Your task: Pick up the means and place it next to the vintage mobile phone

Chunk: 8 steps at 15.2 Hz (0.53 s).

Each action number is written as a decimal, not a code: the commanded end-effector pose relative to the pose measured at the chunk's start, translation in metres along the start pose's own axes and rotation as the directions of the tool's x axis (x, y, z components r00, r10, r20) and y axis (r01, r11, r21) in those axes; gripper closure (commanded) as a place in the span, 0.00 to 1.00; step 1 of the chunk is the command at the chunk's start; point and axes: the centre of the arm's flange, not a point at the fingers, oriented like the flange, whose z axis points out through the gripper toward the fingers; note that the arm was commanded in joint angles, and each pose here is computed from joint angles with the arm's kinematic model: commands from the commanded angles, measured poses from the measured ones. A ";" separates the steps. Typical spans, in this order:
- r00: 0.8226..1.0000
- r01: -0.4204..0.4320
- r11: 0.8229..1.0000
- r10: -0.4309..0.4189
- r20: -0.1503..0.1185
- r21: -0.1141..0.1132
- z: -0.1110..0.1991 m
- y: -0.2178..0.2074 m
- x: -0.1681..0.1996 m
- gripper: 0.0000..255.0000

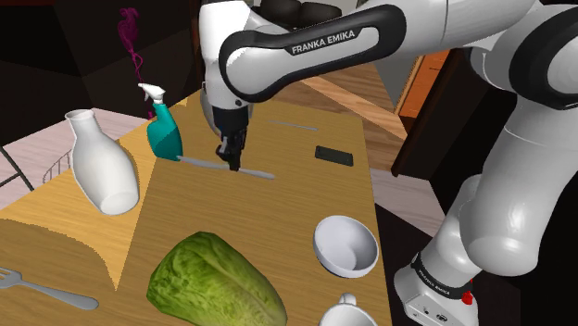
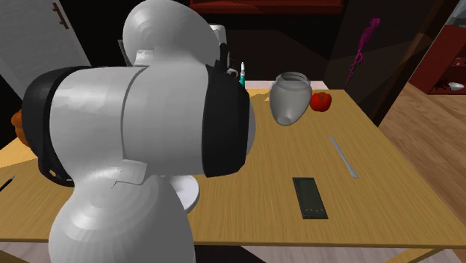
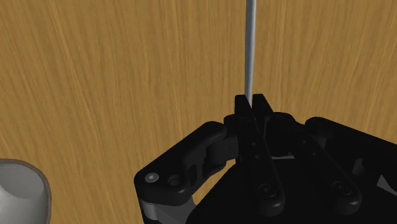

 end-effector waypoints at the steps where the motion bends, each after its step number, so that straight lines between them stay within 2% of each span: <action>1: 1.000 0.002 1.000 -0.002 0.000 0.000 -0.001 0.029 -0.004 1.00; 8: 1.000 0.002 1.000 -0.002 0.000 0.000 -0.003 0.120 -0.018 1.00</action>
